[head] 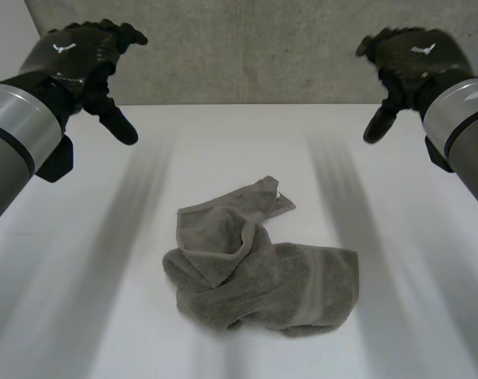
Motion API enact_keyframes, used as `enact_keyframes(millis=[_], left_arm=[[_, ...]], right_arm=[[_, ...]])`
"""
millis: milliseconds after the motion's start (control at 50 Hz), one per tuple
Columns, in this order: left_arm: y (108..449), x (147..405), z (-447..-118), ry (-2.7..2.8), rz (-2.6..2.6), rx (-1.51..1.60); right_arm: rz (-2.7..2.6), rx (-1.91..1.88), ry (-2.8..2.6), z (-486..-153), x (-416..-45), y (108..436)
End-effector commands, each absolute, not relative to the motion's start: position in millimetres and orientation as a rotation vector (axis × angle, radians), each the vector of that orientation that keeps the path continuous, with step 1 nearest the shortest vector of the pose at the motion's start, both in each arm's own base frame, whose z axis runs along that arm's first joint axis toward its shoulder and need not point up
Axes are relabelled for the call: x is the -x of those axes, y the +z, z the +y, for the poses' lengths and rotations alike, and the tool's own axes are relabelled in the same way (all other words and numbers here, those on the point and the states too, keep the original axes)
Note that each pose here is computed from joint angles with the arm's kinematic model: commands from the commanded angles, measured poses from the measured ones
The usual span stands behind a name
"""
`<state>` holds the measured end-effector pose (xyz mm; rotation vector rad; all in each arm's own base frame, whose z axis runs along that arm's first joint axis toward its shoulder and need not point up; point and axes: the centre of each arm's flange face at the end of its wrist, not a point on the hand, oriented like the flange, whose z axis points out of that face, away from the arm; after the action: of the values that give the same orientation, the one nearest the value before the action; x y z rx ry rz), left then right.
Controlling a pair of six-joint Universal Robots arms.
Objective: Fold the towel.
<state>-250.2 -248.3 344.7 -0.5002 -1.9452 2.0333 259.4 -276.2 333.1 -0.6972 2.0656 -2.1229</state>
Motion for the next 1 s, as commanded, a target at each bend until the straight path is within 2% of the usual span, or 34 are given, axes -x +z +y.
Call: enact_keyframes(millis=[20,80,120,140,180,280,320,460,600,720,740,760,780,800,820,840,860,880,900,920,940,960,980,1000], left_arm=[[314,262,-237,1.945,-1.960,0.856],[303,264,-233,1.915,-1.974,0.972],[277,267,-225,1.832,-2.018,1.183],[276,267,-225,1.831,-2.018,1.184],[253,265,-217,1.718,-2.088,1.299],[224,262,-208,1.572,-2.158,1.355],[215,262,-207,1.539,-2.174,1.359],[180,271,-201,1.437,-2.184,1.399],[163,273,-201,1.424,-2.188,1.400],[185,283,-220,1.642,-2.077,1.336],[185,283,-220,1.643,-2.076,1.336],[200,288,-229,1.743,-2.016,1.304],[219,293,-238,1.851,-1.948,1.263],[219,293,-238,1.852,-1.948,1.262],[241,296,-248,1.969,-1.881,1.192],[265,298,-259,2.094,-1.819,1.095],[265,298,-259,2.095,-1.818,1.094],[292,297,-270,2.238,-1.749,0.949],[316,293,-277,2.358,-1.685,0.798],[316,293,-277,2.359,-1.685,0.796],[340,286,-282,2.472,-1.596,0.621],[341,286,-282,2.473,-1.595,0.619],[359,280,-284,2.557,-1.509,0.474],[375,275,-283,2.607,-1.427,0.366]], right_arm=[[2.186,1.300,-1.971,-264,-265,294],[2.240,1.479,-1.814,-251,-264,281],[2.263,1.487,-1.731,-248,-264,274],[2.268,1.462,-1.665,-246,-267,266],[2.262,1.414,-1.598,-245,-268,259],[2.205,1.280,-1.354,-237,-271,230],[2.174,1.208,-1.230,-233,-275,206],[2.196,1.107,-1.178,-230,-277,168],[2.221,1.076,-1.231,-231,-276,146],[2.215,1.092,-1.259,-237,-280,143],[2.197,1.090,-1.305,-244,-282,151],[2.197,1.090,-1.306,-244,-282,151],[2.162,1.074,-1.383,-254,-286,166],[2.109,1.057,-1.495,-265,-290,190],[2.109,1.057,-1.496,-266,-290,190],[2.044,1.014,-1.645,-276,-290,223],[1.950,0.934,-1.833,-284,-289,264],[1.949,0.933,-1.835,-284,-289,265],[1.829,0.829,-2.019,-290,-287,301],[1.701,0.716,-2.179,-294,-283,331],[1.700,0.715,-2.180,-294,-283,332],[1.576,0.628,-2.303,-294,-278,354],[1.575,0.628,-2.305,-294,-278,354],[1.488,0.553,-2.384,-292,-274,370]])
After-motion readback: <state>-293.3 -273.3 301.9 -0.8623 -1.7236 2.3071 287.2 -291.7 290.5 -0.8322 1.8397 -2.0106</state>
